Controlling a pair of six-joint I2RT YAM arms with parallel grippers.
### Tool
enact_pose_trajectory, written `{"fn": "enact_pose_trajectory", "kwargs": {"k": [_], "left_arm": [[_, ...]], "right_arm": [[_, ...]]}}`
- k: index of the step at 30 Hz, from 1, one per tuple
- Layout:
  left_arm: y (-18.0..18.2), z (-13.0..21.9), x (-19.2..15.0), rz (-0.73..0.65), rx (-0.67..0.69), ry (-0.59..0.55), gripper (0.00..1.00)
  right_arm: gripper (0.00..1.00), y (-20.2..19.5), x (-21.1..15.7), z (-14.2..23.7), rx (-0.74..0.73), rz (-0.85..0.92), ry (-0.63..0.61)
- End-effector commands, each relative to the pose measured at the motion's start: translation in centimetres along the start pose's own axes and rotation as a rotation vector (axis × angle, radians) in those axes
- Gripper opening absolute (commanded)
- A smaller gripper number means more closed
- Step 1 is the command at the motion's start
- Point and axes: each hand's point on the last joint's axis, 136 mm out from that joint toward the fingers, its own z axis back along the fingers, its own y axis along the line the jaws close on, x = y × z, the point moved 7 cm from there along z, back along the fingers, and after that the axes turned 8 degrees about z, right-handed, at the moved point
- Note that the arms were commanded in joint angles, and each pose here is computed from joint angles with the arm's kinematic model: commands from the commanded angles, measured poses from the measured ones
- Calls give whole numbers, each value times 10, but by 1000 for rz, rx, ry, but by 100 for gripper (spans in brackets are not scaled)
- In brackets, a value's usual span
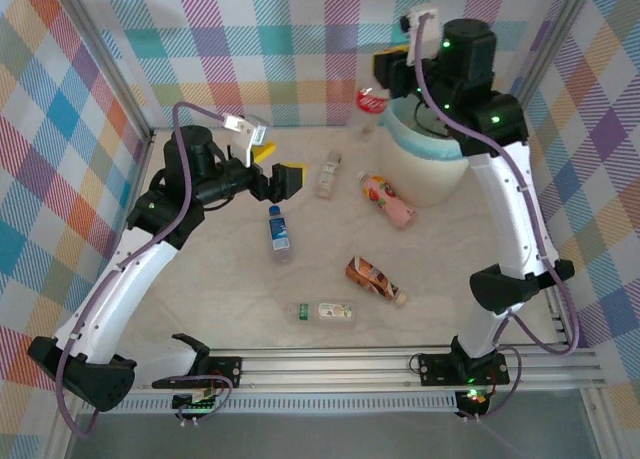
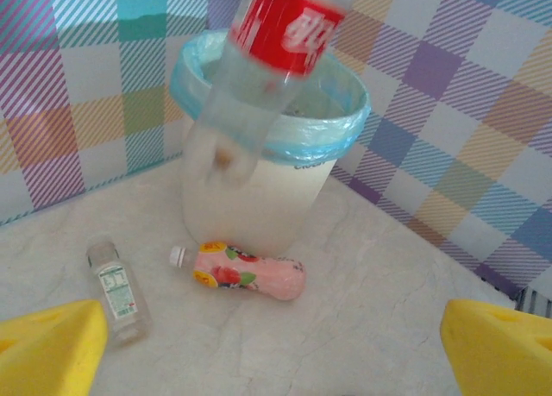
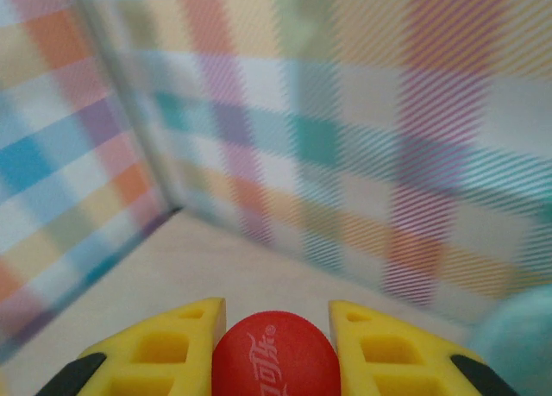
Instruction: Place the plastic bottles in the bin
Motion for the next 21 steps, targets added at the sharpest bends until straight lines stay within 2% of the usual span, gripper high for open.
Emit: {"fn": "enact_pose_trajectory", "kwargs": {"k": [1,4,8,13,21], "left_arm": [[-3,7,-4,-20,17,8,99],[-1,8,-6,-16,33,13,99],[2,6,-10,-13,46,28,99],[6,3,-13,-7,63,42,99],[10,-1,-18,6,80,65,99]], "right_arm": [[3,-45,19,23,-310,147,-44],[4,-69,11,16,-430,203,1],[6,-88,-11,-2,-470,205,82],[6,-89,-39,-31,-420,168,131],[6,-82,-63,-68,-318,27,96]]}}
